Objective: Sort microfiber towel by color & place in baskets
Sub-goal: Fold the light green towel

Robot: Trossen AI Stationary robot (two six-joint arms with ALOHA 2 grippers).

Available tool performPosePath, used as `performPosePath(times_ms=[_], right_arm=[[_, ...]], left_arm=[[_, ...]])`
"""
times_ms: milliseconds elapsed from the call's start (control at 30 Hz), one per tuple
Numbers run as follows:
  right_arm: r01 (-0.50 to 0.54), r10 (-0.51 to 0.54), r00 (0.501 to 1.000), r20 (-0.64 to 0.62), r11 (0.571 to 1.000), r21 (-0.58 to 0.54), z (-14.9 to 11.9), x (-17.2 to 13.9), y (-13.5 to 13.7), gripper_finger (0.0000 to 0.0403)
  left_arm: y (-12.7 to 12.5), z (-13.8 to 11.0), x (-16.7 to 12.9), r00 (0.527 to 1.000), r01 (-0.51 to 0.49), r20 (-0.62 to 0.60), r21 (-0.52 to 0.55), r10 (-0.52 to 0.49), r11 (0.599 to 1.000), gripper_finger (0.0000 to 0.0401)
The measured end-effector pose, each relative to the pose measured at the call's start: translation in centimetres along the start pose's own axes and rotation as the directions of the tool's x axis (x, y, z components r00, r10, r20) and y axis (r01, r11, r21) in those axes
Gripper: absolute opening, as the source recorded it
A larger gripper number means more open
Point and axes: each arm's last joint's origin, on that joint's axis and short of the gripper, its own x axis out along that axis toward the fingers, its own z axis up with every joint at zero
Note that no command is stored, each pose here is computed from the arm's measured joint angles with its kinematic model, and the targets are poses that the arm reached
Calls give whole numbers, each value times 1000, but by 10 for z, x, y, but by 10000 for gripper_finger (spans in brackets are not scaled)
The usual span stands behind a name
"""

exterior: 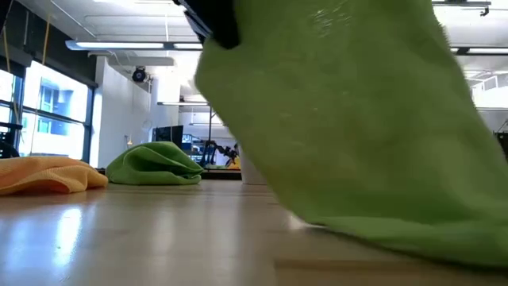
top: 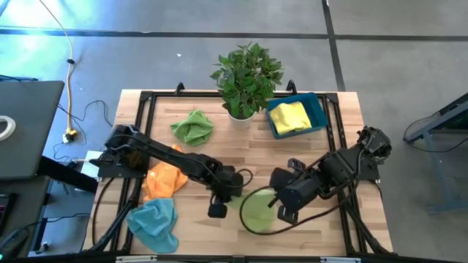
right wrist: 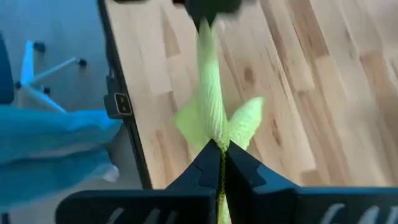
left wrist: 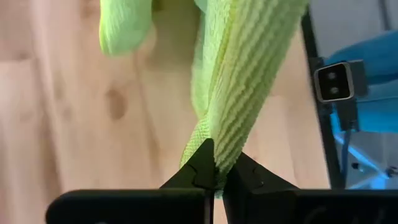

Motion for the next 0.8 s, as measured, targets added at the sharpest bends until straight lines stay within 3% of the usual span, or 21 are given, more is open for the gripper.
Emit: performPosePath(times_ms=[133, 200, 333, 433, 567, 800], right_arm=[[38, -34, 998, -50, 995, 95, -3, 9, 0, 0], [52, -44, 994, -98, 995, 83, -5, 17, 2, 0], [76, -82, 989, -120, 996, -54, -7, 31, 2, 0], [166, -175, 983, -51, 973, -158, -6, 35, -2, 0], [305, -303, 952, 48, 918, -252, -1, 35, -11, 0], [447, -431, 893, 126, 828, -339, 15, 37, -31, 0]], left_arm=[[-4, -7, -29, 995, -100, 23, -9, 100, 995, 2], [-8, -11, -46, 987, -153, 47, -1, 153, 988, 1], [-15, -17, -71, 957, -267, 121, 8, 264, 964, 1], [-17, -19, -82, 919, -365, 167, 17, 357, 931, 1], [-18, -24, -89, 846, -520, 181, 66, 502, 852, 1], [-11, -30, -96, 651, -757, 190, 100, 735, 646, 0]])
